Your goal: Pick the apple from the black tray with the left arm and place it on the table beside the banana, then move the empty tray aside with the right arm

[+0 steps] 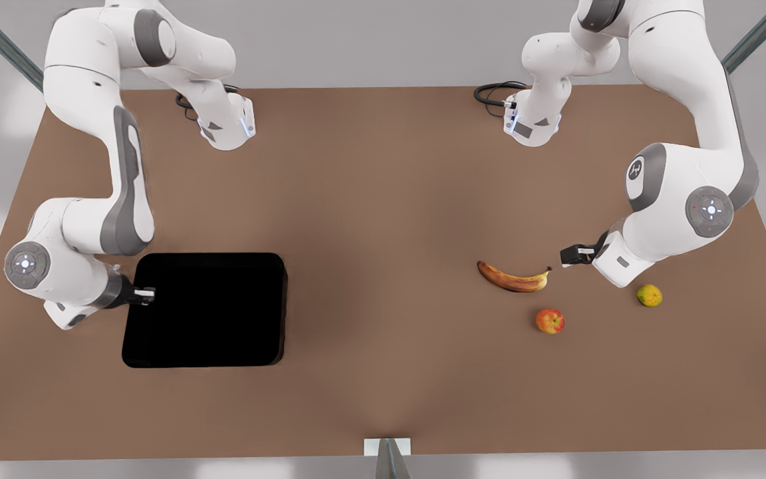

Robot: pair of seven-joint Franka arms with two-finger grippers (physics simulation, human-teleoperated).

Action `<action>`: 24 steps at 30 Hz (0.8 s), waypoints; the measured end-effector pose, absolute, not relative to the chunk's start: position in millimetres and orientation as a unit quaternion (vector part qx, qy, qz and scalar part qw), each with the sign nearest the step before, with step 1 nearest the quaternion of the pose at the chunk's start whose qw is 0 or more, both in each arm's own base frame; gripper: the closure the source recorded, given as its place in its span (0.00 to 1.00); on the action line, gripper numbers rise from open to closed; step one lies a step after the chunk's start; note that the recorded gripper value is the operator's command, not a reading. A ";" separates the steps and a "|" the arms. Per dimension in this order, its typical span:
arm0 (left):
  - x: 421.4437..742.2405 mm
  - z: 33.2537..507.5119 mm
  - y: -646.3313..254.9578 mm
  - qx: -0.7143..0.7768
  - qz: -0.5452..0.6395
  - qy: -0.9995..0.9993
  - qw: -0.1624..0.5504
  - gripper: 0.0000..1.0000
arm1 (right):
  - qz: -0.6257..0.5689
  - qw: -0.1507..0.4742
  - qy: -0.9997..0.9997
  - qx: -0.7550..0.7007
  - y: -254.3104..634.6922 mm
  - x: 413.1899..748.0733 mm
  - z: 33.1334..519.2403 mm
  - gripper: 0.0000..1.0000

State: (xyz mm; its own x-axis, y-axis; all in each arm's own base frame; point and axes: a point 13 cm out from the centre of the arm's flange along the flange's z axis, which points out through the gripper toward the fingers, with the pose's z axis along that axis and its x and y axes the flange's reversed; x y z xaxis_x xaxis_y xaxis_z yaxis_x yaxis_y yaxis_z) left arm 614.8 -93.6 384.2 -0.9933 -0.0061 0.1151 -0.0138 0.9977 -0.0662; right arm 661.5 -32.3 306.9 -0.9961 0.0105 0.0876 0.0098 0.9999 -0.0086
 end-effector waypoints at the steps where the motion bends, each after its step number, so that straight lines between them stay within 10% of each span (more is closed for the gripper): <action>1: 614.8 384.1 -93.6 0.005 0.033 -0.998 0.058 0.00 | 0.002 0.046 -0.999 -0.010 -60.2 658.4 306.5 0.89; 18: 614.8 384.0 -94.2 0.008 0.033 -0.998 0.058 0.00 | -0.027 0.098 -0.989 0.106 -163.9 640.7 200.7 0.81; 24: 614.7 384.0 -94.8 0.008 0.032 -0.998 0.058 0.00 | -0.028 0.092 -0.986 0.137 -167.7 644.2 194.5 0.11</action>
State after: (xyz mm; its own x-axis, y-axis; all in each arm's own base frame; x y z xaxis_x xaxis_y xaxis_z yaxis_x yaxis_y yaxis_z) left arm 614.7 -94.8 384.0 -0.9932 -0.0127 0.1156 -0.0201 0.9978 -0.0637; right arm 644.2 -167.7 194.5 -0.9457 -0.2752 0.1730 -0.2650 0.9609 0.0801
